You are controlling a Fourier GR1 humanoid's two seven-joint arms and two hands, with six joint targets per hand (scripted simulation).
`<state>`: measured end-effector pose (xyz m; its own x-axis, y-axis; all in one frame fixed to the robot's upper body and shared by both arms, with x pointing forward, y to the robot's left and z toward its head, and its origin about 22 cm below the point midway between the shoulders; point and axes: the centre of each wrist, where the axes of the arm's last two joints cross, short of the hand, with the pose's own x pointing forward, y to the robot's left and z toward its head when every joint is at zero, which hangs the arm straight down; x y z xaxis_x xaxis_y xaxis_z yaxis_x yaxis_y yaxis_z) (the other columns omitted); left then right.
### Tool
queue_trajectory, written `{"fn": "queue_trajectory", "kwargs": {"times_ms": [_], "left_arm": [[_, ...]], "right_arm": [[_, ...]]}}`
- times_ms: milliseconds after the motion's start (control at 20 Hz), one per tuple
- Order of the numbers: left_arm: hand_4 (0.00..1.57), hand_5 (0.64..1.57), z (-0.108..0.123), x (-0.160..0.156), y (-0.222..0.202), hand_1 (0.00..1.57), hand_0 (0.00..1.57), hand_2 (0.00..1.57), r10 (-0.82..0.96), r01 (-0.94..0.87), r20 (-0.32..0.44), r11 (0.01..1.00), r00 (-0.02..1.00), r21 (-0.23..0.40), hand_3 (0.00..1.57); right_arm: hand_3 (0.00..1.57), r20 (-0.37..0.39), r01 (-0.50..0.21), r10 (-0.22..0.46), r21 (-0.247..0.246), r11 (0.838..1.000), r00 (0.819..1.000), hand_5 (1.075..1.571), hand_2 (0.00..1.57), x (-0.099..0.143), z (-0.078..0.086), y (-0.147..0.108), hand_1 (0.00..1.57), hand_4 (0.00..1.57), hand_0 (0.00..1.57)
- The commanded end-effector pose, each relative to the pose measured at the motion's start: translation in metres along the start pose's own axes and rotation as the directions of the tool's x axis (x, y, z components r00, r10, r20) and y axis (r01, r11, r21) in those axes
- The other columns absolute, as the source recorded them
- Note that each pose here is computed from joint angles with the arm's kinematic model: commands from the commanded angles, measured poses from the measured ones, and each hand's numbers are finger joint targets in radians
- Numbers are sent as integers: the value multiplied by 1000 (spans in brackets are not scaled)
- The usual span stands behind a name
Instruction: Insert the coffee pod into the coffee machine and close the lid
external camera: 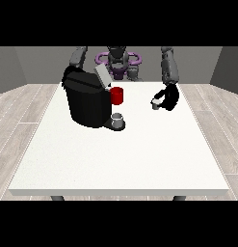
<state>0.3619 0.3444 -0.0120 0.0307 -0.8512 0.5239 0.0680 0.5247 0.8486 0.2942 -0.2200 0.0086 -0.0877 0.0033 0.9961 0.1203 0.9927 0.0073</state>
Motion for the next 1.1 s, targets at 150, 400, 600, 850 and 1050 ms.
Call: {"fn": "queue_trajectory", "kwargs": {"times_ms": [150, 400, 600, 850, 1050], "left_arm": [[632, 1571, -28, 50, 6, 1477, 1477, 1470, 36, -28, 116, 997, 993, -73, 1410], [581, 1571, -43, 80, 35, 1323, 1323, 1383, 27, -11, 201, 997, 979, -78, 1352], [545, 1571, -47, 88, 42, 1256, 1256, 1331, 40, -16, 206, 993, 978, -115, 1292], [556, 1571, -55, 91, 91, 1255, 1255, 1332, 28, -22, 224, 999, 974, -27, 1288], [556, 1571, -63, 114, 108, 1255, 1255, 1332, 39, -36, 237, 999, 971, -16, 1288]], "right_arm": [[0, -87, -23, 23, 5, 1000, 996, 1571, 0, -10, -2, -2, 0, 505, 0], [0, -74, -13, 11, -28, 1000, 997, 1571, 0, -20, -11, -17, 0, 507, 0], [0, -113, -9, 10, 13, 1000, 994, 1571, 0, -26, 0, -19, 0, 468, 0], [0, -73, -4, 8, 50, 999, 997, 1571, 0, 1, -12, -7, 0, 476, 0], [0, -38, 13, -11, 62, 998, 999, 1571, 0, -9, -4, 0, 0, 500, 0]]}}
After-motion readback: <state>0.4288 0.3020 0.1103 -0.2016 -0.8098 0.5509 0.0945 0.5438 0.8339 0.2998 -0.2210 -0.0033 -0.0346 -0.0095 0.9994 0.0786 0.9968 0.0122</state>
